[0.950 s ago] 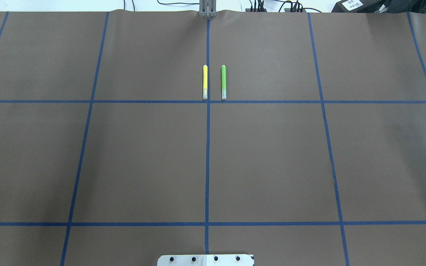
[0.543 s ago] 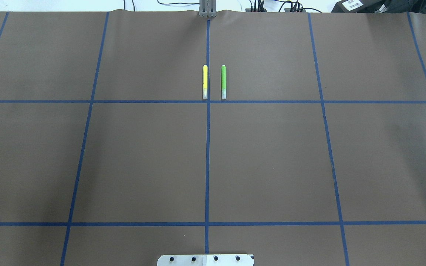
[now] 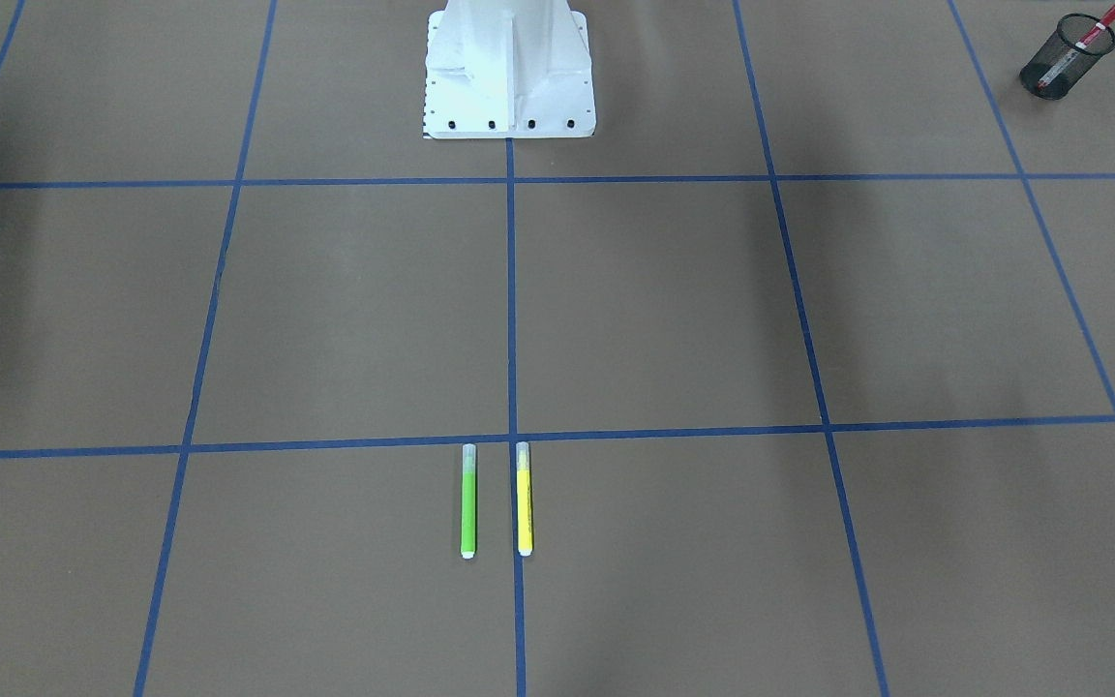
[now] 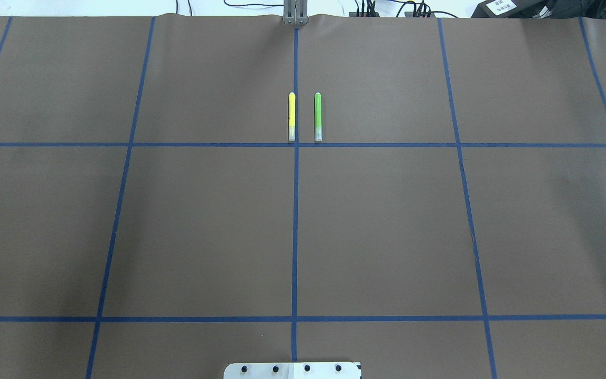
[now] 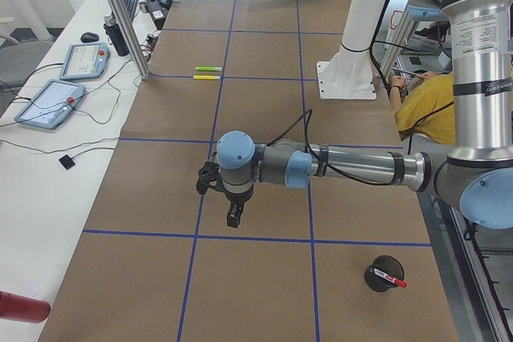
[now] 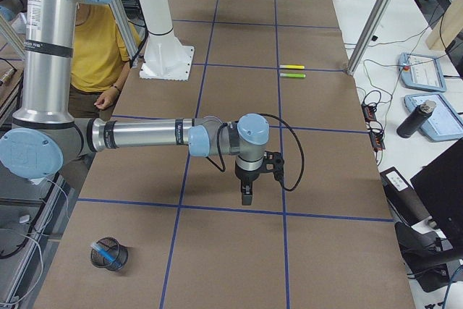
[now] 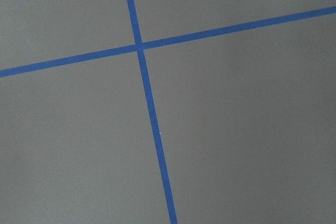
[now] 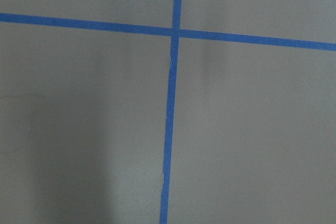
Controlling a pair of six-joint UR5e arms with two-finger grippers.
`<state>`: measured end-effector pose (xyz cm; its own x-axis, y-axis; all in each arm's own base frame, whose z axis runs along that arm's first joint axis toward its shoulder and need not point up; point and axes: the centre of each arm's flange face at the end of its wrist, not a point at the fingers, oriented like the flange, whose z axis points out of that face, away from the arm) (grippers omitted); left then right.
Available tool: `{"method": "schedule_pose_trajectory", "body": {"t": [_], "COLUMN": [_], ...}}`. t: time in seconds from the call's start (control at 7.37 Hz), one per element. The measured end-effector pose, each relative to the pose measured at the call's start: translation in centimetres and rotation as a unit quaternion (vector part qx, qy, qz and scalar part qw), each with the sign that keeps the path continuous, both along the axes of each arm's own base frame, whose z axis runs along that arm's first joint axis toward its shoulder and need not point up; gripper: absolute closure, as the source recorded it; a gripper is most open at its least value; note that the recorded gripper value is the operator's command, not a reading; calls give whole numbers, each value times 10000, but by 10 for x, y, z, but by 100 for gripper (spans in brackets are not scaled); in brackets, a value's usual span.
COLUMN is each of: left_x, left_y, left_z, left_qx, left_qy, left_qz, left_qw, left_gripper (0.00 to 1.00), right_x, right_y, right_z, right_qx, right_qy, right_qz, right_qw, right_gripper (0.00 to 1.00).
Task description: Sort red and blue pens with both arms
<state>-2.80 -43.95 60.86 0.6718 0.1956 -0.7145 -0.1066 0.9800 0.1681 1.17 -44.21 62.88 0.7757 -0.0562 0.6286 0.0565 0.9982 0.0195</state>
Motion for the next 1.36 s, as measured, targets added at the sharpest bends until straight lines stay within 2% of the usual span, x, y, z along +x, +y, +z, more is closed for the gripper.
{"method": "schedule_pose_trajectory", "body": {"t": [0.41,1.36], "left_x": [1,0], "left_y": [-1,-1], "left_z": [-2,-2], "left_qx": [26,21], "left_qy": [3,2], "left_qz": [5,0], "left_qw": [10000,10000], "left_gripper": [0,0], "right_x": [-1,-1], "right_y": [-2,-1], "right_z": [-1,6], "right_qx": [117,78], "right_qy": [-68,-68], "right_qz": [-4,-23], "right_qw": [9999,9999], "right_gripper": [0,0]}}
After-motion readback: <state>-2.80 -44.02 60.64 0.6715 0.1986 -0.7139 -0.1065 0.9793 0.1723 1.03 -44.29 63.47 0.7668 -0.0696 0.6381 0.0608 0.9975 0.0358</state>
